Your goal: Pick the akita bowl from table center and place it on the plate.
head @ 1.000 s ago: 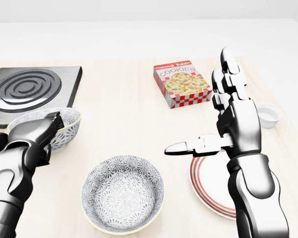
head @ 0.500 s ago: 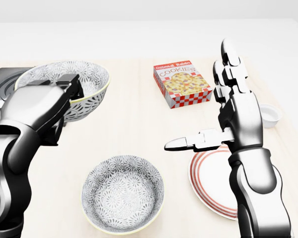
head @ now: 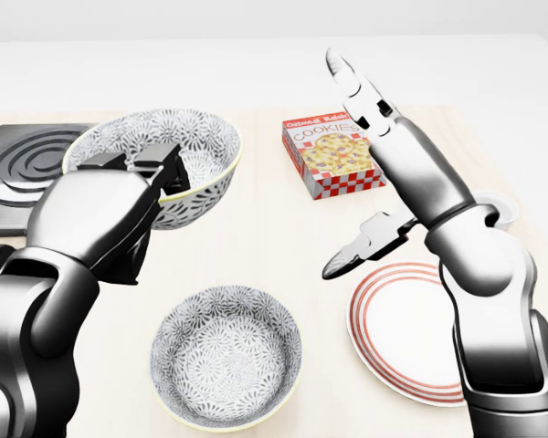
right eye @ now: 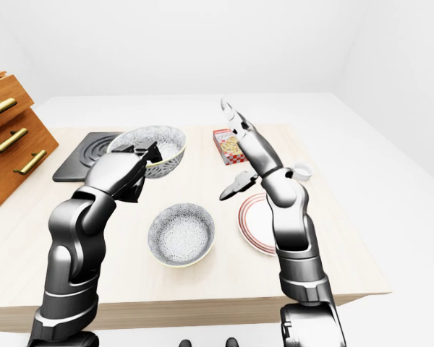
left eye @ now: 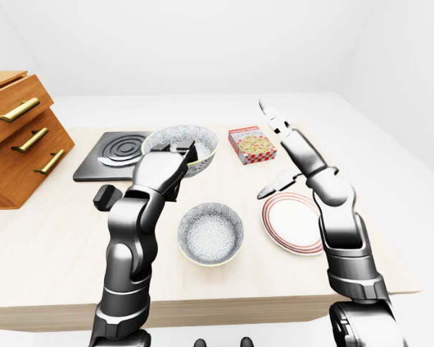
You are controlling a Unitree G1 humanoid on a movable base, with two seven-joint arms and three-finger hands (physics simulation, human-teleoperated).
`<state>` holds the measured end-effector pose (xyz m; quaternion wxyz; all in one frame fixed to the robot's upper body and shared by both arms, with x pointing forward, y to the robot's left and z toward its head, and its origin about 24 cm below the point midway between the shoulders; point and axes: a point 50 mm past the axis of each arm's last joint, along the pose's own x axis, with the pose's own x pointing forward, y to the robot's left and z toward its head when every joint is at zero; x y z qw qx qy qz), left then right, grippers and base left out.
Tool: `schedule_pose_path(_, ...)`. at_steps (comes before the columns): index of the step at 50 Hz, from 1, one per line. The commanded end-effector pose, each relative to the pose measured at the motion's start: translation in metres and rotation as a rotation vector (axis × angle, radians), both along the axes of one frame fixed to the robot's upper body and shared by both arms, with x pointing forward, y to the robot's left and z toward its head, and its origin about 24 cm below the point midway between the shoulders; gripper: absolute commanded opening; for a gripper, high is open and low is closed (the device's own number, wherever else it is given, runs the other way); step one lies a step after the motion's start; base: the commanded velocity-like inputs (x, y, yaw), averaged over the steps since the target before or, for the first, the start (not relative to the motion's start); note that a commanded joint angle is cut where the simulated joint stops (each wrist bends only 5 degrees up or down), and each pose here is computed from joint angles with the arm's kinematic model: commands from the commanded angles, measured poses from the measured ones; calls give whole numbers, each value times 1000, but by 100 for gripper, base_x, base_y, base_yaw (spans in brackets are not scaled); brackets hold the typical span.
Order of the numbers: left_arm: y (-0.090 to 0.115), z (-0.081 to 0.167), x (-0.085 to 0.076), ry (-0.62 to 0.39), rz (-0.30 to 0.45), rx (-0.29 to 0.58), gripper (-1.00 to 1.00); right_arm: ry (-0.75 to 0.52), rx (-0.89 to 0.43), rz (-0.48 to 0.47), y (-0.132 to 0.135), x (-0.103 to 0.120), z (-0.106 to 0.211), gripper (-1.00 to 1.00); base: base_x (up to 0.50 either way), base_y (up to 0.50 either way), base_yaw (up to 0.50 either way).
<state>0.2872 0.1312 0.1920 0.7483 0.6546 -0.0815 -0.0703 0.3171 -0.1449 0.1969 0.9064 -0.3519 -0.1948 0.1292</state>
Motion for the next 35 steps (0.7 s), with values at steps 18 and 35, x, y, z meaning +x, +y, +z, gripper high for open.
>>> schedule_pose_path(18, -33, 5, -15, -49, -118, -16, -100, 133, -228, 49, 31, 29, -4, 100, 0, 0, 0)
schedule_pose_path(35, -44, 12, -22, -91, -155, -27, -100, 181, -216, 57, 44, 42, -12, 100, 0, 0, 0)
